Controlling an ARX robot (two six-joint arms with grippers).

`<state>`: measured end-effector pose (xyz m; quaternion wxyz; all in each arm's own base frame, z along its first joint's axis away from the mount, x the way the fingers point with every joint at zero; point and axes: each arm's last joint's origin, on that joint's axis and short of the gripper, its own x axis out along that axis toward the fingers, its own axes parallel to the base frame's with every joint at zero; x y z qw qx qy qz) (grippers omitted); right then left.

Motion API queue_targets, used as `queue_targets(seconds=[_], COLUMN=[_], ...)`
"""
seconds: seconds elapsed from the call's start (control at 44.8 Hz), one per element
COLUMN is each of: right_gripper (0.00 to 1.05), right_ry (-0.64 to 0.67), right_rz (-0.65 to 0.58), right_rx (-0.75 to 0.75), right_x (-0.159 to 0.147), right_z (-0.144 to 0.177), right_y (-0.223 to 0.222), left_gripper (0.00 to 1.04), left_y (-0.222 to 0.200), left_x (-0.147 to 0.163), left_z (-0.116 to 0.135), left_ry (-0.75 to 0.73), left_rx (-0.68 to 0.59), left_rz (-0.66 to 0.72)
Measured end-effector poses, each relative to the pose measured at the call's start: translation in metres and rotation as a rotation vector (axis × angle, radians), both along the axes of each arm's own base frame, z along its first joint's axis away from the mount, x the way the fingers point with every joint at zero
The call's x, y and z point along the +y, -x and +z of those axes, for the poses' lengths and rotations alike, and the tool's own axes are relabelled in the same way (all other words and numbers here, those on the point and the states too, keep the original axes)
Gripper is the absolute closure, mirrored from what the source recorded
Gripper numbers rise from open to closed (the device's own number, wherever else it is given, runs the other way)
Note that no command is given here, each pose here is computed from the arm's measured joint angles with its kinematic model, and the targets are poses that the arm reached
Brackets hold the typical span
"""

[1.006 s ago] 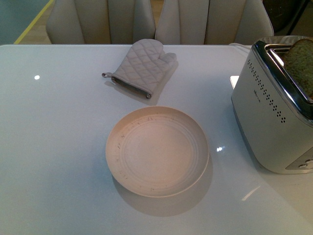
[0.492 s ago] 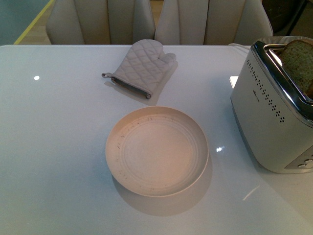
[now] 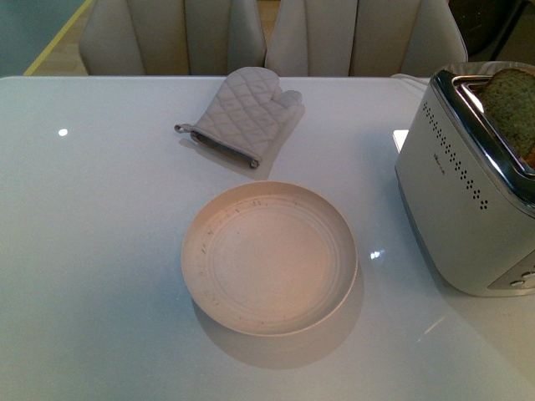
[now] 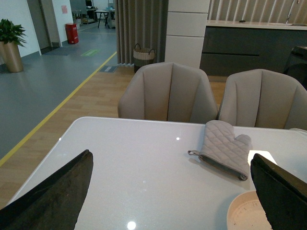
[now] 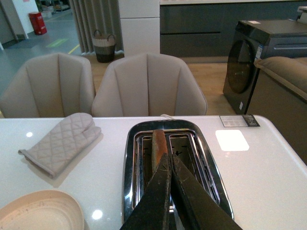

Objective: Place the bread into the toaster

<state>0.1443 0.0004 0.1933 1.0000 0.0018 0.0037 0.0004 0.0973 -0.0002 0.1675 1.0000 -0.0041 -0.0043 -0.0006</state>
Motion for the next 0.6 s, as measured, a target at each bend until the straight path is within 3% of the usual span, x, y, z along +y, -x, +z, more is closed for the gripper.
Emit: queue_targets(seconds=[0.603], right_gripper=[1.03], right_ry=[0.000], right_rz=[0.000], right_rx=[-0.012], right_x=[0.000], right_z=[-0.021], right_y=[0.024], left_gripper=[0.07], left_y=[0.000], left_x=[0.000], left_z=[0.000], left_ry=[0.000], left_rx=[0.000], left_rz=[0.000])
